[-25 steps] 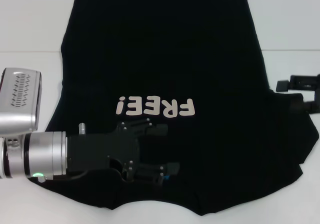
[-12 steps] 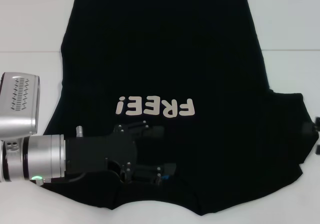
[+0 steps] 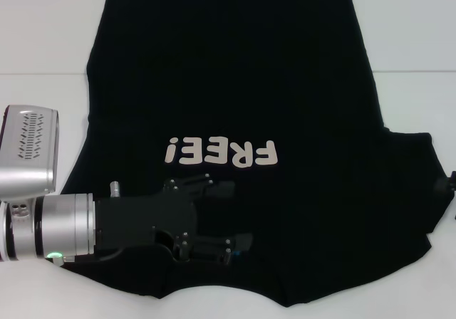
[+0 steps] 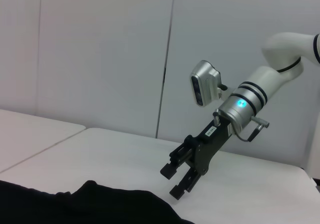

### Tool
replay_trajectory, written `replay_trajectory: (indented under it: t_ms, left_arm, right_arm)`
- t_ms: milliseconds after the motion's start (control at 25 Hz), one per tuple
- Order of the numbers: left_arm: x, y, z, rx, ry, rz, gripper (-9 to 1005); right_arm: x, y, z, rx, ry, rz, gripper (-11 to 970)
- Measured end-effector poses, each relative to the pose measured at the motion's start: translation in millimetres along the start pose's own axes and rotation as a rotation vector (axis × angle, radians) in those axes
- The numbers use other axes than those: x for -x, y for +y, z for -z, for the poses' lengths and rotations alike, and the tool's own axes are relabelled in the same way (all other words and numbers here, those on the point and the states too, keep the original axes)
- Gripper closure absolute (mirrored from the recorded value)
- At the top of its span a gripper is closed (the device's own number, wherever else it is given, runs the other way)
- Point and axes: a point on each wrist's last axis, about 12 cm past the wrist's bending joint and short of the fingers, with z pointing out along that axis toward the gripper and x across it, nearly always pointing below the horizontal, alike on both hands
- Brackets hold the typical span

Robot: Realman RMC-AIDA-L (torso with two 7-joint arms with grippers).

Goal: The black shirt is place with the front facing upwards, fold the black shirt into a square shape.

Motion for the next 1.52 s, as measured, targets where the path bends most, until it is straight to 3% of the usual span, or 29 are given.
replay_trajectory:
  t_ms: [400,1120,1520]
  left_arm:
    - [-2,0.6,2,0.007,0.003,0.013,78]
    - [-3,4.1,3,0.035,0.014,0.011,78]
    - [-3,4.5,3,0.037,0.012,0.011,78]
  right_arm:
    - [4,10.1,-20,-0.016,0.018,0.017,131]
    - [4,14.0,-25,-0.007,0.006,0.039,143]
    - [2,9.8,-25,-0.022,0.0,0.027,625]
